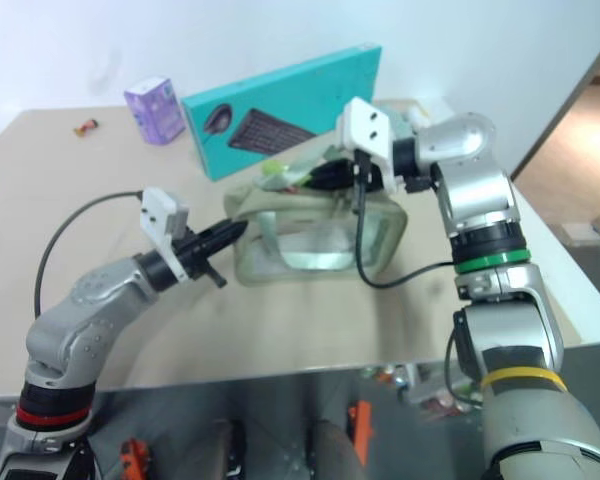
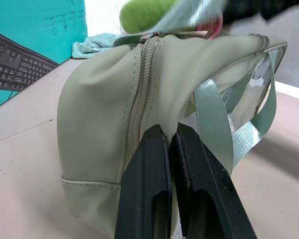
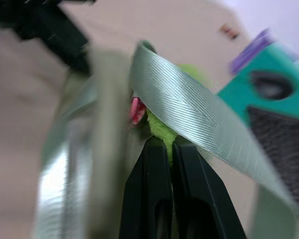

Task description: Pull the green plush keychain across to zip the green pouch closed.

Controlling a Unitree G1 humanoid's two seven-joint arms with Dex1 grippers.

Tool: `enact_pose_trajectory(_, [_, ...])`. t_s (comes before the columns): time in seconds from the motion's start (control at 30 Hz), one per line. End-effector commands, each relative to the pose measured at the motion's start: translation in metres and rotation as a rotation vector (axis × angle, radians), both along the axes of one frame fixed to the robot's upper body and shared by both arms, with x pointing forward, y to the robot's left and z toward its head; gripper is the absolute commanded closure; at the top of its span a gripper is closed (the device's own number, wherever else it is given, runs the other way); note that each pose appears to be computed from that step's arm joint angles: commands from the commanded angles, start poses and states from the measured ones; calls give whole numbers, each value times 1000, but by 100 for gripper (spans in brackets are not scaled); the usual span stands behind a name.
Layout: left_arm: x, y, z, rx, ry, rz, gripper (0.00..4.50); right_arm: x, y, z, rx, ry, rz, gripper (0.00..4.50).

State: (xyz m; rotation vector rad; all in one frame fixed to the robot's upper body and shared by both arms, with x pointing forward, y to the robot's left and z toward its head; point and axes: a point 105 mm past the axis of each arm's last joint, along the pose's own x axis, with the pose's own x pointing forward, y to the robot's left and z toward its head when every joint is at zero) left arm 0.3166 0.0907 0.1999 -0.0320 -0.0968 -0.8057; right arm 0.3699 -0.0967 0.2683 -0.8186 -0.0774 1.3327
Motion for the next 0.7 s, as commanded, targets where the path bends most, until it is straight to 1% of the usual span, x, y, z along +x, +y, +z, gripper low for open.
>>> enact_pose_trajectory(0.03, [-2, -2, 13, -12, -43, -18, 450, -6, 4, 5, -39, -20, 41, 448])
enact_pose_trajectory(0.17, [-2, -3, 12, -17, -35, -17, 450, -4, 2, 0, -92, -6, 43, 448])
enact_pose_trajectory(0.23, [-2, -1, 12, -22, -31, -7, 450, -3, -1, 6, -90, -11, 36, 448])
enact_pose_trajectory(0.37, [-2, 2, 14, -53, -23, 15, 450, -1, -8, 27, -34, -21, -2, 448])
enact_pose_trajectory(0.53, [-2, 3, 14, -48, -23, 17, 450, 6, -28, 55, 46, -70, -111, 448])
enact_pose_trajectory(0.6, [-2, 2, 14, -48, -20, 16, 450, 8, -35, 61, 55, -83, -148, 448])
enact_pose_trajectory(0.7, [-2, 0, 14, -49, -18, 6, 450, 8, -41, 58, 49, -73, -173, 448])
